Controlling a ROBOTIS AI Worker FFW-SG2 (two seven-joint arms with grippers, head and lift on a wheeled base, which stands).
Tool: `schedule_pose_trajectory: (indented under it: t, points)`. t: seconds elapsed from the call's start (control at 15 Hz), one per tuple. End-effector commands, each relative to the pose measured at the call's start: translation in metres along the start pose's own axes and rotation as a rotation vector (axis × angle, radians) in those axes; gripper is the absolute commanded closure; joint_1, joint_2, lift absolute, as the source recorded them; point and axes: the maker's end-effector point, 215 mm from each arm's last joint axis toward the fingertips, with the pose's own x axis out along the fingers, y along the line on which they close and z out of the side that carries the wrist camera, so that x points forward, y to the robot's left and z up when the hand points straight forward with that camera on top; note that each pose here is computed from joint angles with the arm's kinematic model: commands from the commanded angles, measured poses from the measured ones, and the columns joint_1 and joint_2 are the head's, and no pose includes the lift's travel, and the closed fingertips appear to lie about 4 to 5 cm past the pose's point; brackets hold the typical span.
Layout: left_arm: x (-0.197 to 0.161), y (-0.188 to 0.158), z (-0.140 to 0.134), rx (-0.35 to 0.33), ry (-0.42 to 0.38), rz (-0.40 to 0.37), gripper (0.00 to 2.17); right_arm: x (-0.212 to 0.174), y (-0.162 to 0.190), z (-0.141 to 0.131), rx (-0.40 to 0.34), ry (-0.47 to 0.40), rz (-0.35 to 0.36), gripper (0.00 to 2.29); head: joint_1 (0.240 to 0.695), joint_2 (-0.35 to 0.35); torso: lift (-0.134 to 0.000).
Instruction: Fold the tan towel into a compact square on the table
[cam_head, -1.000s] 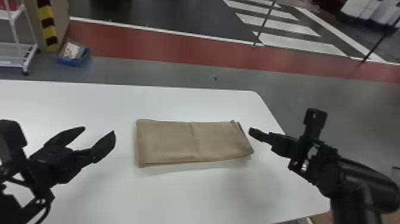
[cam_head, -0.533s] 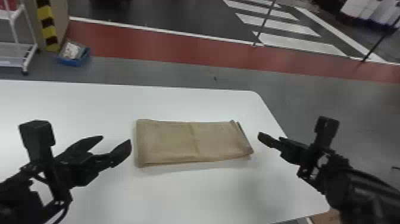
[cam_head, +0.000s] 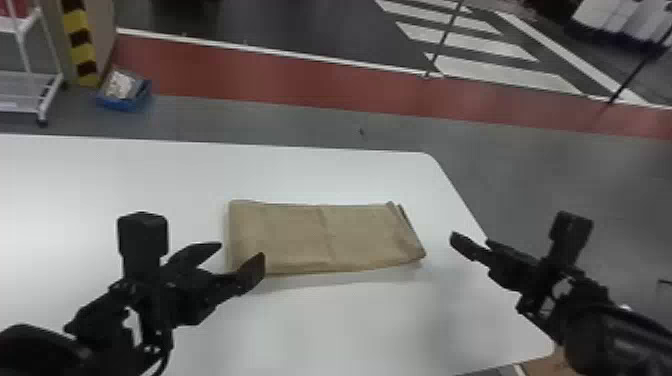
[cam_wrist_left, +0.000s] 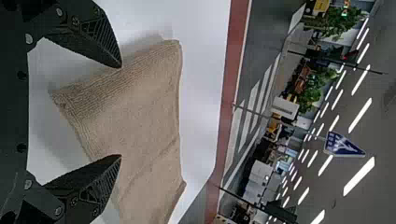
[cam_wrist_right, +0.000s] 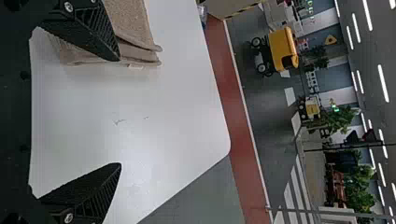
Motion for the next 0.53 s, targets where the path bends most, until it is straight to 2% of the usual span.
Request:
schedule_pose_trajectory:
  t: [0.0,0.33,0.47]
  points:
    - [0.006,-0.007,0.001,0.033,0.006,0.014,0.27,-0.001,-0.002,-0.002,0.001,0.001,-0.003,0.09,0.695,-0.350,-0.123]
    - [0.014,-0.007,-0.022,0.080,0.076,0.054,0.28,-0.001,-0.005,0.000,0.000,-0.015,-0.001,0.09,0.695,-0.350,-0.123]
    - [0.014,-0.007,-0.023,0.083,0.080,0.056,0.47,-0.002,-0.008,0.000,0.003,-0.021,0.000,0.09,0.695,-0.350,-0.123]
